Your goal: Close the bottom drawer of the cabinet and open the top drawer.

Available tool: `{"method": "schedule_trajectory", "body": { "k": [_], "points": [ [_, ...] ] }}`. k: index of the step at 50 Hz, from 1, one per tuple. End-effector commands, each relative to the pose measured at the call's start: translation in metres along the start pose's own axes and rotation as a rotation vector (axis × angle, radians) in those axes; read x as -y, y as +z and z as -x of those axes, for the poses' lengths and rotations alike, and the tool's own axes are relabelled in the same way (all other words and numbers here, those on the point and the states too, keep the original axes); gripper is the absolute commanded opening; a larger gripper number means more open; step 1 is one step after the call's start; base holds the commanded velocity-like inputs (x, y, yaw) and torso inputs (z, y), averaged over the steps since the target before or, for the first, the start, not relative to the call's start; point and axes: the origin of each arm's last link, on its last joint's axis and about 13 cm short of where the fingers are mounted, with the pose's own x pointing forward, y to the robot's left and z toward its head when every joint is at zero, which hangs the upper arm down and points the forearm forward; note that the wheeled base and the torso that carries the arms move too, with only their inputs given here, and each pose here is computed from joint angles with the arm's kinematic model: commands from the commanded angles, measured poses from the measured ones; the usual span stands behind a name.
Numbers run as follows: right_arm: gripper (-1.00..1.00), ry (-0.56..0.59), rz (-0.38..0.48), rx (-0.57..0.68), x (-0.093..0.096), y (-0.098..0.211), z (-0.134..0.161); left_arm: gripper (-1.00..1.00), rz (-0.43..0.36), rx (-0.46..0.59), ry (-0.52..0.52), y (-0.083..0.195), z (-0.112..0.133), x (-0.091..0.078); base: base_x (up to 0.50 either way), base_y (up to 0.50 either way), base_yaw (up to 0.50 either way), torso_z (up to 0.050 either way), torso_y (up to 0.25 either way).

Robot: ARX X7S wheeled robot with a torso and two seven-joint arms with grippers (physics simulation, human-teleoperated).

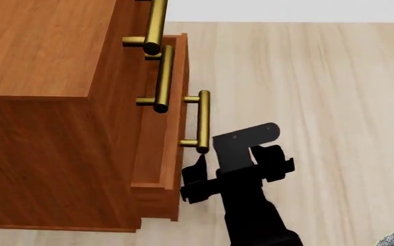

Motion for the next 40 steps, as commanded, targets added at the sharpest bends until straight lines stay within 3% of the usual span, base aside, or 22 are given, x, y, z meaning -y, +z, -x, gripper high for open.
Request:
{"method": "schedule_trajectory", "body": {
  "k": [1,22,40],
  "points": [
    [1.00,0.115,-0.023,0.029,-0.023,0.012,-0.007,1.00,-0.002,0.003,0.002,0.002,-0.001,-0.001,0.00,0.00,0.00,0.000,0.000],
    [1.00,0.303,-0.099,0.066,-0.048,0.023,-0.010,1.00,-0.007,0.010,0.004,0.005,-0.002,-0.002,0.00,0.00,0.00,0.000,0.000],
    [1.00,0.418,-0.187,0.090,-0.052,0.025,-0.005,1.00,-0.009,0.009,0.006,0.004,-0.001,-0.002,0.00,0.00,0.00,0.000,0.001]
  ]
}}
